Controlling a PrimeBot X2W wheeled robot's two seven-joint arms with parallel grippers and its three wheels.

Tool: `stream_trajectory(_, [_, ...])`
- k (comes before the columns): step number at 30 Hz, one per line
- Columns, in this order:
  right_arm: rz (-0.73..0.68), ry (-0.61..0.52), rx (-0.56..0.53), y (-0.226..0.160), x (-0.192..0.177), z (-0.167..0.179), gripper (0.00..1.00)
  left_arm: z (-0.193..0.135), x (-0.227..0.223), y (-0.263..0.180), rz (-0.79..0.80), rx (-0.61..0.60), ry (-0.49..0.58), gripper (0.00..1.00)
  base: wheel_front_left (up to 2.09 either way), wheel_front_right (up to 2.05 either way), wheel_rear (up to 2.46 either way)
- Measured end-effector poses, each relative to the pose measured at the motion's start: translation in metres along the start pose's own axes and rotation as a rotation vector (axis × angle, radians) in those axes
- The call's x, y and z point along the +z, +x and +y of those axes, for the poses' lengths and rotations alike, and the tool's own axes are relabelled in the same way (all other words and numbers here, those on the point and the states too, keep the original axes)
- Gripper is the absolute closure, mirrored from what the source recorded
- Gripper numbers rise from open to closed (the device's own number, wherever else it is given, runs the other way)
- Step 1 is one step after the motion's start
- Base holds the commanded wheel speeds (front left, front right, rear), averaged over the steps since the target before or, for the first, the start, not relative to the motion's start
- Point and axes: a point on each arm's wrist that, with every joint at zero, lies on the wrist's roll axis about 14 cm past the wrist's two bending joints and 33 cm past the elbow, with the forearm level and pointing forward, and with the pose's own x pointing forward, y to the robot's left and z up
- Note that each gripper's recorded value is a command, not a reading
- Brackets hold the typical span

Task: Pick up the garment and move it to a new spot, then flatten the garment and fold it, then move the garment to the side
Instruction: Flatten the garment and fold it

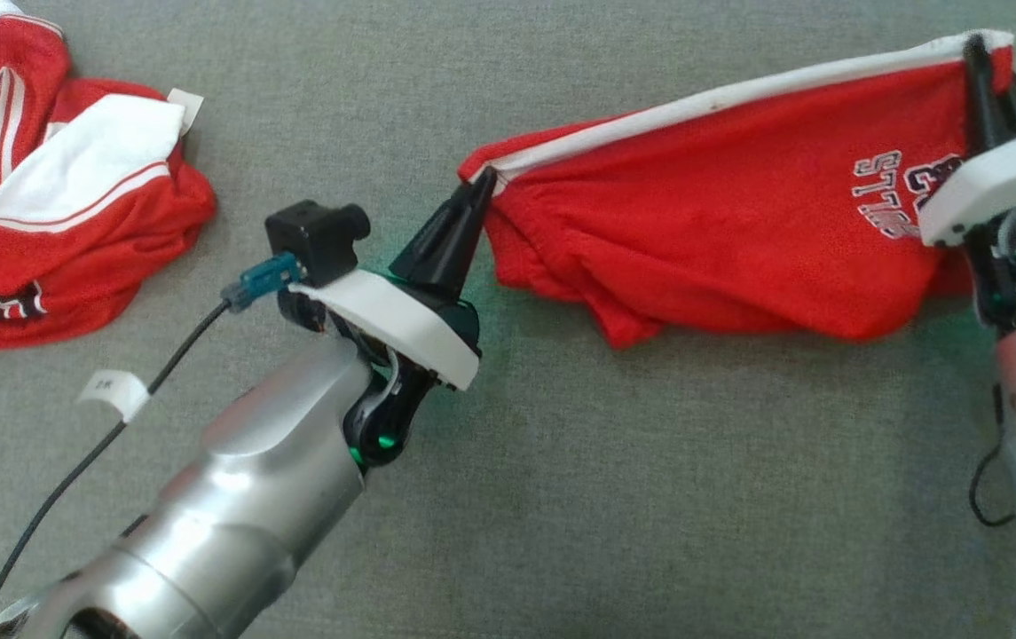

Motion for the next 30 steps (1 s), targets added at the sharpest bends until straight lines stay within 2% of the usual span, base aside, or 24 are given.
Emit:
stream_trajectory(1, [-0.001,-0.001,0.005,0.002,-0.001,0.002,1.0,0.004,-0.001,0.001,0.003,0.012,0.0,1.0,0.0,0.0,0.0])
stream_trajectory(2, [-0.001,-0.003,0.008,0.004,-0.001,0.003,0.92,0.007,-0.002,0.001,0.001,0.025,-0.004,1.0,0.0,0.0,0.0])
stream_trajectory(3, [-0.003,-0.001,0.009,0.005,-0.002,0.004,0.58,0.01,-0.002,0.002,0.0,0.036,-0.006,0.75,0.0,0.0,0.0])
stream_trajectory(4, [-0.008,-0.001,0.009,0.005,-0.002,0.004,0.0,0.012,-0.003,0.001,0.001,0.046,-0.008,0.44,0.0,0.0,0.0])
stream_trajectory(5, [-0.018,-0.003,0.01,0.005,0.0,0.004,0.0,0.014,-0.002,0.002,-0.003,0.054,-0.011,0.0,0.0,0.0,0.0])
stream_trajectory(9, [-0.046,-0.009,0.026,0.002,0.005,0.011,0.0,0.017,0.022,0.001,-0.08,0.078,0.02,0.0,0.0,0.0,0.0])
stream_trajectory(13, [-0.057,0.013,0.063,-0.007,0.01,0.028,0.0,0.02,0.046,-0.011,-0.171,0.131,0.117,0.0,0.0,0.0,0.0])
stream_trajectory(16, [0.007,0.042,0.072,-0.025,-0.011,0.033,0.0,0.017,0.05,-0.03,-0.224,0.183,0.201,0.0,0.0,0.0,0.0])
stream_trajectory(21, [0.103,0.079,0.018,-0.045,-0.042,0.013,0.0,0.003,0.051,-0.066,-0.305,0.253,0.349,0.0,0.0,0.0,0.0])
stream_trajectory(26, [0.135,0.118,-0.036,-0.04,-0.041,-0.007,0.0,-0.008,0.05,-0.091,-0.354,0.286,0.397,0.0,0.0,0.0,0.0])
stream_trajectory(30, [0.244,0.172,-0.07,-0.039,-0.064,-0.012,0.0,-0.008,0.036,-0.116,-0.346,0.338,0.394,0.0,0.0,0.0,0.0])
